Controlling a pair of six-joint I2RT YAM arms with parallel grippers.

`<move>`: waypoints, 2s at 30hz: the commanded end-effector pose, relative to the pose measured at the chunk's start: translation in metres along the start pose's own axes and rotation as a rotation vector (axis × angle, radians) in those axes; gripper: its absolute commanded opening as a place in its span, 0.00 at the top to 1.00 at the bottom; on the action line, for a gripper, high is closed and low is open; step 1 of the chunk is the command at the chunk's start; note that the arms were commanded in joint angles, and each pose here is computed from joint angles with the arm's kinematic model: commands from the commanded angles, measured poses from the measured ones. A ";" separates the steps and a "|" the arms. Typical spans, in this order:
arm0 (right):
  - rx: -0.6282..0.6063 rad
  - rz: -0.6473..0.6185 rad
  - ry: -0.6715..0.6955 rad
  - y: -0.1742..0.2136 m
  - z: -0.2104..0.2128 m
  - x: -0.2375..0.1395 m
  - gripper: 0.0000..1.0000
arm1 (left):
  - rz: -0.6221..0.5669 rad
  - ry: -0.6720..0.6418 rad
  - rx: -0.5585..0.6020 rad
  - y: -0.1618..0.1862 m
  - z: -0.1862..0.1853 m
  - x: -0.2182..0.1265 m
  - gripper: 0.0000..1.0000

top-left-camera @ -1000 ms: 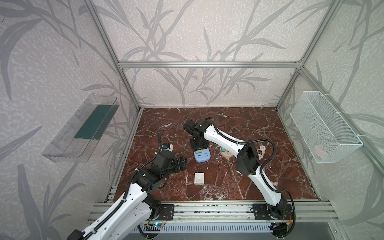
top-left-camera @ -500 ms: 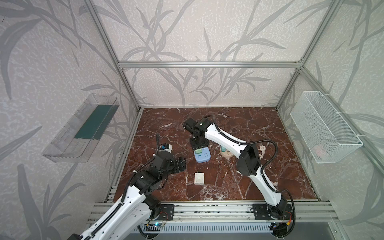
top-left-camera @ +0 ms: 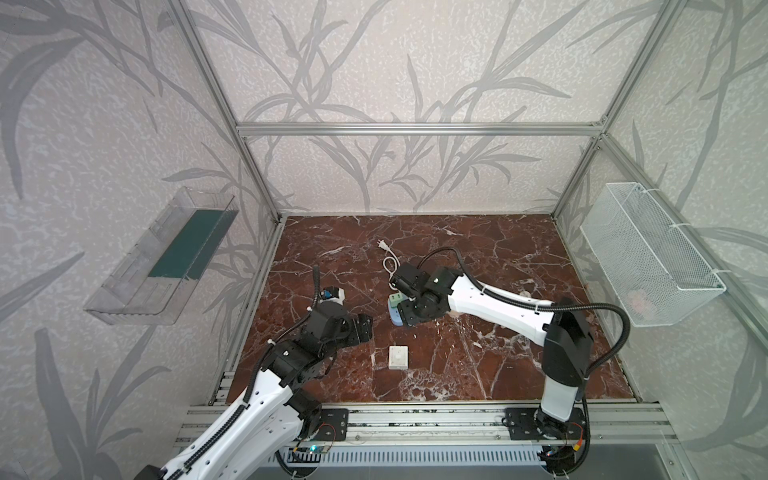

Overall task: Insert the plug
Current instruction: 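Open the right gripper and release the charger in the light blue strip, then lower the right gripper onto the white charger and close on it, then lift the white charger toward the left gripper while the left gripper reaches to it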

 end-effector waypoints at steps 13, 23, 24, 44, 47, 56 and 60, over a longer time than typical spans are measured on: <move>0.046 0.042 -0.066 0.068 0.048 0.040 0.27 | 0.052 -0.012 -0.044 0.020 0.008 0.011 0.07; 0.027 0.089 -0.023 0.074 0.049 0.056 0.27 | 0.033 0.006 -0.070 0.017 0.006 0.009 0.07; 0.027 0.089 -0.030 0.074 0.050 0.057 0.27 | 0.036 0.007 -0.068 0.017 0.006 0.009 0.07; 0.005 0.180 -0.001 0.083 0.059 0.089 0.27 | 0.051 0.003 -0.059 0.017 0.004 0.013 0.07; 0.012 0.190 0.012 0.085 0.056 0.091 0.29 | 0.054 0.004 -0.057 0.017 0.003 0.014 0.07; 0.106 0.238 -0.067 0.086 0.045 0.100 0.40 | 0.058 0.015 -0.053 0.019 0.002 0.014 0.07; 0.127 0.232 -0.097 0.080 0.041 0.095 0.52 | 0.055 0.026 -0.052 0.018 0.000 0.014 0.07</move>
Point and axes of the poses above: each gripper's point midway between its finger pads, its own x axis out along the fingers, its own z axis along the line the jaws close on, y = z × x, the point moved 1 cm from there along -x, back along the fingers, and after that the axes turned 2 degrees about x, right-handed, at the moved point
